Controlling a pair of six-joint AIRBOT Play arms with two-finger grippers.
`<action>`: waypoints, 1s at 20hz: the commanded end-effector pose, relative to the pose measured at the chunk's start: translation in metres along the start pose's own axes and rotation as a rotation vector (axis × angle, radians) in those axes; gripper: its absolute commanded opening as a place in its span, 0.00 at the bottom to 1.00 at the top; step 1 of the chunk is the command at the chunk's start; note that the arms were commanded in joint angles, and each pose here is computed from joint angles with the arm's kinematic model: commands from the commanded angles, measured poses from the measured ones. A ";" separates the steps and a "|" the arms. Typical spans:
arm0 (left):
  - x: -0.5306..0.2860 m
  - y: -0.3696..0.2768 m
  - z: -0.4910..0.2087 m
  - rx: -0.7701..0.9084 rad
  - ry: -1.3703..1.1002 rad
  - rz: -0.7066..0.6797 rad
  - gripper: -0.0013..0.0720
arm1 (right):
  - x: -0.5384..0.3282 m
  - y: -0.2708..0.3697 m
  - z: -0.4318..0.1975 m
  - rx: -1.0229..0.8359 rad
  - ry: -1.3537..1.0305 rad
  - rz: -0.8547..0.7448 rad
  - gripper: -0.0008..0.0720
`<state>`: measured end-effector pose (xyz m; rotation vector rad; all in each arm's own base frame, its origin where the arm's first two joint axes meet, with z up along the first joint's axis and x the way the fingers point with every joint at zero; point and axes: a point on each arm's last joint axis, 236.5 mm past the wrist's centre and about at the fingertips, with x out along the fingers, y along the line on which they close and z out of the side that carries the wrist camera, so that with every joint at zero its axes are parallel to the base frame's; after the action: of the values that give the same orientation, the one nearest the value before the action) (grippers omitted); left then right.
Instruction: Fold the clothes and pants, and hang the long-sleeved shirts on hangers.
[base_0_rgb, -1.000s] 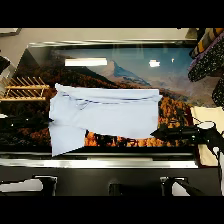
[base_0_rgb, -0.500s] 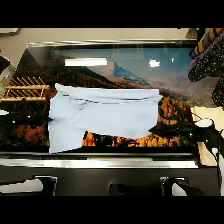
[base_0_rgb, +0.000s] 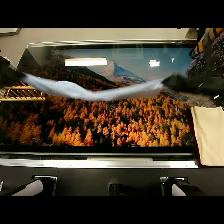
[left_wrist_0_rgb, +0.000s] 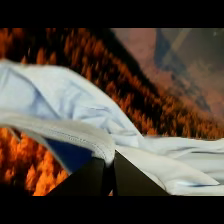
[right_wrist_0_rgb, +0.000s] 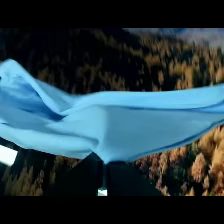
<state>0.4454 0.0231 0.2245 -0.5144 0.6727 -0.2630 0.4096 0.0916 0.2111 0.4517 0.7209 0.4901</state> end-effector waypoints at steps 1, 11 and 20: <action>-0.112 -0.087 0.060 0.133 -0.243 0.044 0.04 | -0.091 0.069 0.068 -0.173 -0.212 -0.062 0.05; -0.315 -0.151 0.035 0.134 -0.691 0.318 0.04 | -0.321 0.159 0.066 -0.245 -0.802 -0.299 0.05; -0.145 -0.071 0.027 0.080 -0.181 0.254 0.04 | -0.180 0.021 0.068 0.007 -0.309 -0.474 0.05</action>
<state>0.3011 0.0391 0.4164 -0.3583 0.3430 0.0926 0.2885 0.0046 0.4304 0.3272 0.2497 0.0201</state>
